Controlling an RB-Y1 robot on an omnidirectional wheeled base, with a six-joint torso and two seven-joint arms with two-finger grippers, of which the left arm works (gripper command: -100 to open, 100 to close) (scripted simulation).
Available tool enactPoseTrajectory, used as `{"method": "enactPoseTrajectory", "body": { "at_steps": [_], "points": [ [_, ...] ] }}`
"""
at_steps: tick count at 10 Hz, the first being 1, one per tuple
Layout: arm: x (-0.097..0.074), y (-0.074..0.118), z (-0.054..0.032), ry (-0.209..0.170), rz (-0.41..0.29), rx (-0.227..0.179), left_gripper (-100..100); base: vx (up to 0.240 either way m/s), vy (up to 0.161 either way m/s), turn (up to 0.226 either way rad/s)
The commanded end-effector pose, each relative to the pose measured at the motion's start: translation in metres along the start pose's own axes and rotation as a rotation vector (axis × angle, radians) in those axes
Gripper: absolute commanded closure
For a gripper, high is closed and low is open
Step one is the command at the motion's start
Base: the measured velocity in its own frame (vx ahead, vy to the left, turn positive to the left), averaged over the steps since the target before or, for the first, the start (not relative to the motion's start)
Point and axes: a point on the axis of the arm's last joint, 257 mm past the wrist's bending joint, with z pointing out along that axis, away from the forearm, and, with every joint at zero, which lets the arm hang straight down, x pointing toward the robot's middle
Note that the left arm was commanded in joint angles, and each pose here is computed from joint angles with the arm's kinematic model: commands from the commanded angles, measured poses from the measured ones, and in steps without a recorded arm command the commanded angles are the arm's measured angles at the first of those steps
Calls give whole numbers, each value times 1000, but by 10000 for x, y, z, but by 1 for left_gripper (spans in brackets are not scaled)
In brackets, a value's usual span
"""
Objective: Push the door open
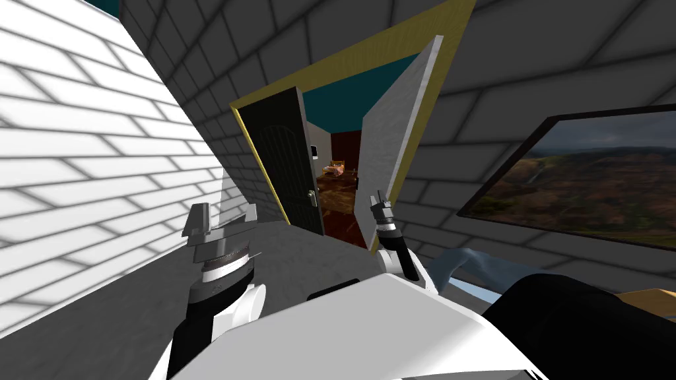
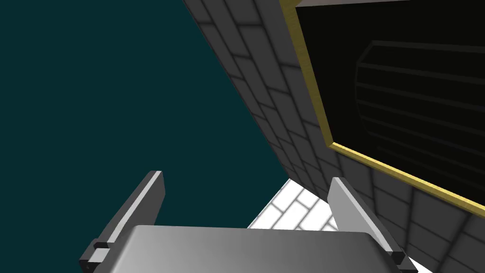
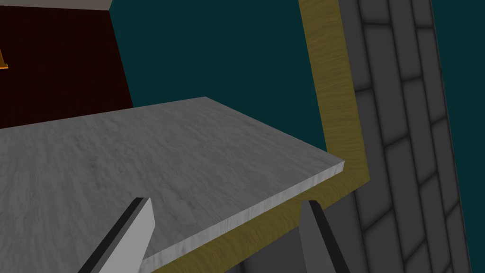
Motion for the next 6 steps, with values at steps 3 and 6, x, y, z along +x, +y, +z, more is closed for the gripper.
{"method": "enactPoseTrajectory", "body": {
  "at_steps": [3,6],
  "points": [
    [106,433,-78,25,-29,-89,-100,107,71,-89],
    [203,791,-165,44,-51,-165,-100,126,104,-91]
  ]
}}
